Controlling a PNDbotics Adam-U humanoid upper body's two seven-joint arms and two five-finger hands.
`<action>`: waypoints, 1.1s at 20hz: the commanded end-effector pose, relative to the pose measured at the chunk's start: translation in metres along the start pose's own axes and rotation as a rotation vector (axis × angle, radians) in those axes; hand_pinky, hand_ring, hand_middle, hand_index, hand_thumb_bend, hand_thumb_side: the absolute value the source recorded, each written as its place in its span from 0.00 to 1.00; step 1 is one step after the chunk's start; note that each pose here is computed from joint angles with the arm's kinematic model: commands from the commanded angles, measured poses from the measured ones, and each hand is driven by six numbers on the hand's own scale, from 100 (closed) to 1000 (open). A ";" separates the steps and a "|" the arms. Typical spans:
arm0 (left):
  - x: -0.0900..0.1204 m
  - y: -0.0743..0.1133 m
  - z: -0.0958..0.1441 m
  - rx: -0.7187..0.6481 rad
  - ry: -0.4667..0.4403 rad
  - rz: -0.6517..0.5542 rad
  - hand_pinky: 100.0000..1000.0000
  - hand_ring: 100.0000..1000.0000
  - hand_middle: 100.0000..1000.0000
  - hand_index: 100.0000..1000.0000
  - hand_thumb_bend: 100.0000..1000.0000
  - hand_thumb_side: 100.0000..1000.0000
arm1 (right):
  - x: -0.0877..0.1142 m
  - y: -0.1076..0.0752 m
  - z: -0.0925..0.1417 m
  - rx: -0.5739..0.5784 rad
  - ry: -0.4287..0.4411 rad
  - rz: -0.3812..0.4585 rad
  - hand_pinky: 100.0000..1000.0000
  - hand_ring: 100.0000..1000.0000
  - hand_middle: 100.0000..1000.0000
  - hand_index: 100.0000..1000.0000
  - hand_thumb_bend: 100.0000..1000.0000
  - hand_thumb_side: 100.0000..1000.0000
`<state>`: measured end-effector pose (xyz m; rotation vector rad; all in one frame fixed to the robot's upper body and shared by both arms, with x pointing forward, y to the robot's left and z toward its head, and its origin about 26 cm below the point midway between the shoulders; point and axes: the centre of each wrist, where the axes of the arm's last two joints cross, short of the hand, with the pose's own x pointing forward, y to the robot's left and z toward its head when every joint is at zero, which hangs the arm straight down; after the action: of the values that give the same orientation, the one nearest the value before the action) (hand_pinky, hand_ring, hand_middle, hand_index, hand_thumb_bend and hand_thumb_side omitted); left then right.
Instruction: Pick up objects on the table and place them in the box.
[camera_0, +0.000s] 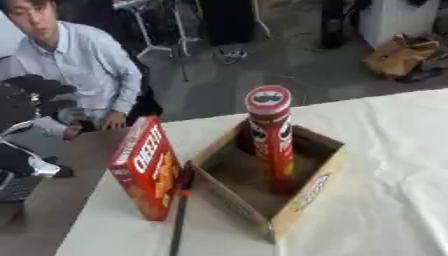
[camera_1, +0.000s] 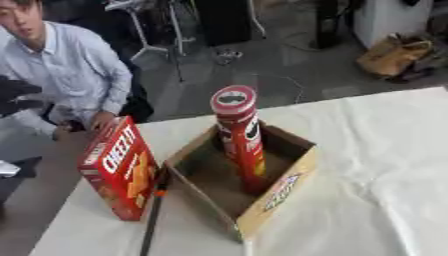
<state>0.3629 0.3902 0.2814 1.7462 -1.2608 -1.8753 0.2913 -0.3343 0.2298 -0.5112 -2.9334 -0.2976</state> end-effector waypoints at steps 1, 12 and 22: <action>-0.017 0.006 0.003 0.019 0.019 -0.069 1.00 1.00 1.00 1.00 0.79 1.00 | 0.003 0.001 -0.006 0.010 -0.019 -0.009 0.88 0.89 0.61 0.60 0.00 1.00; -0.019 0.002 -0.002 0.037 0.027 0.046 1.00 1.00 1.00 1.00 0.50 1.00 | 0.003 0.002 -0.006 0.016 -0.023 -0.022 0.88 0.88 0.61 0.60 0.00 1.00; -0.034 0.018 -0.022 -0.474 0.069 0.935 1.00 1.00 1.00 1.00 0.30 1.00 | 0.003 0.002 -0.005 0.024 -0.017 -0.028 0.88 0.88 0.61 0.60 0.00 1.00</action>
<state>0.3914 0.3882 0.2999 0.7765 -1.2158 -1.3744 0.2915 -0.3320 0.2273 -0.4786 -2.9326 -0.2938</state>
